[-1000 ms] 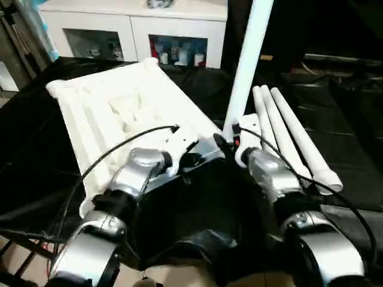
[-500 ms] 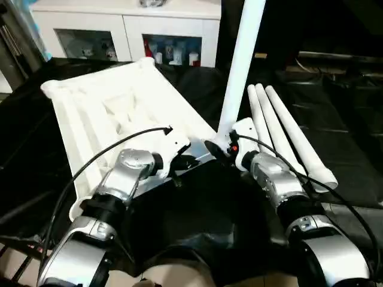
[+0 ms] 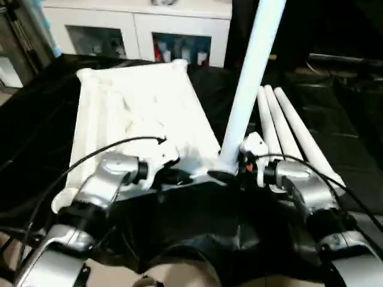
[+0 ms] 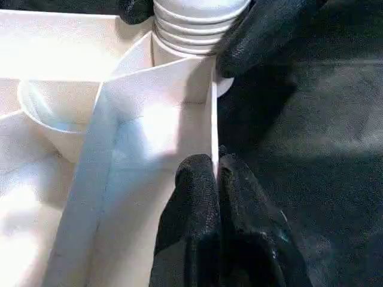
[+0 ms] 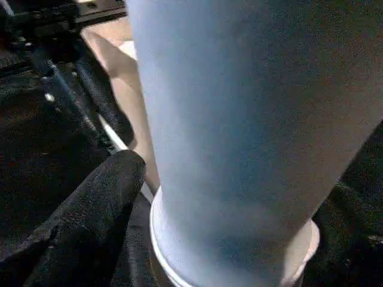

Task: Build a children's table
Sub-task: Rotate leg to tighten

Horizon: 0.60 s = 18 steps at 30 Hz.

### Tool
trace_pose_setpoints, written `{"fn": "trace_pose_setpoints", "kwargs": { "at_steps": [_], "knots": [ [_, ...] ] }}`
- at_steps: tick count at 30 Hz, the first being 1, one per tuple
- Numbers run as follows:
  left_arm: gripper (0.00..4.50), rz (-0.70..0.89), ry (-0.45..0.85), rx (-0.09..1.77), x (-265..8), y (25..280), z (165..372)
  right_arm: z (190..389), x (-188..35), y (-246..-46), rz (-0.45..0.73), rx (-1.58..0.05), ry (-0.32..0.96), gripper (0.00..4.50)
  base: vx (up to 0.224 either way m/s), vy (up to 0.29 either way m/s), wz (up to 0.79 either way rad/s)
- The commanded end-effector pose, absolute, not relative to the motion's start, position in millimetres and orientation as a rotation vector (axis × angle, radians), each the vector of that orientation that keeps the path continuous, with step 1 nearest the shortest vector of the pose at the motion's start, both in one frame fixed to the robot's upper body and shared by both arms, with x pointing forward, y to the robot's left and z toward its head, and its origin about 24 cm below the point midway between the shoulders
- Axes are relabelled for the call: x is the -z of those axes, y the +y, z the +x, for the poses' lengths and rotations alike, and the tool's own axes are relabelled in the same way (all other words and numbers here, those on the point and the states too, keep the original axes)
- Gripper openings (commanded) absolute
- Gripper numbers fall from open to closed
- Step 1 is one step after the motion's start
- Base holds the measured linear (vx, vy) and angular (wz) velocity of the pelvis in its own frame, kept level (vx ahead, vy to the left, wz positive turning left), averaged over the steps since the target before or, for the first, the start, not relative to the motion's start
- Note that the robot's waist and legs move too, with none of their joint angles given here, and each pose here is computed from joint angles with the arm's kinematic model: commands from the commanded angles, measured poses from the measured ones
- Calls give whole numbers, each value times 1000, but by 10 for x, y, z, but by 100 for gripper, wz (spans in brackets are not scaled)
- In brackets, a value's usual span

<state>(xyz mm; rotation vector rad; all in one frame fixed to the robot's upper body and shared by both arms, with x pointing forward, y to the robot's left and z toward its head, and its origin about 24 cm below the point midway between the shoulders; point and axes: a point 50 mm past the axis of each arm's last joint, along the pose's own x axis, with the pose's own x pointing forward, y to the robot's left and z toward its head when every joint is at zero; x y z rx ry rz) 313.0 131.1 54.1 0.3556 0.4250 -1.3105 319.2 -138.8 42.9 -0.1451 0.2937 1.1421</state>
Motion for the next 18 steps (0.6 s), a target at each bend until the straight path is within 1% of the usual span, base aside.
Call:
{"fn": "trace_pose_setpoints", "kwargs": {
  "at_steps": [1,2,4,5,6,10,13,14,15,17,18],
  "knots": [
    [0,358,394,1389,-579,1228,3086,3138,-446,-1312,-153,-1218,303,370,0,0,0],
    [0,359,394,1391,-577,1236,3086,3129,-448,-1312,-152,-1225,306,354,0,0,0],
    [0,362,394,1388,-575,1242,3089,3122,-445,-1309,-153,-1230,309,351,0,0,0],
    [0,363,394,1383,-573,1245,3096,3112,-441,-1301,-152,-1236,313,328,0,0,0],
    [0,363,393,1381,-573,1246,3098,3109,-440,-1299,-151,-1238,314,328,0,0,0],
    [0,361,390,1363,-567,1240,3110,3101,-427,-1272,-139,-1232,313,293,0,0,0],
    [0,332,365,1280,-572,1167,3177,3150,-360,-1212,-107,-1109,314,281,0,0,0],
    [0,332,365,1280,-572,1167,3177,3150,-360,-1212,-107,-1109,314,277,0,0,0],
    [0,323,361,1258,-574,1147,3196,3174,-339,-1201,-105,-1065,318,276,0,0,0],
    [0,301,352,1191,-579,1090,3257,3256,-268,-1157,-97,-916,325,276,0,0,0],
    [0,301,352,1191,-579,1090,3257,3256,-268,-1157,-97,-916,325,276,0,0,0]
  ]
}}
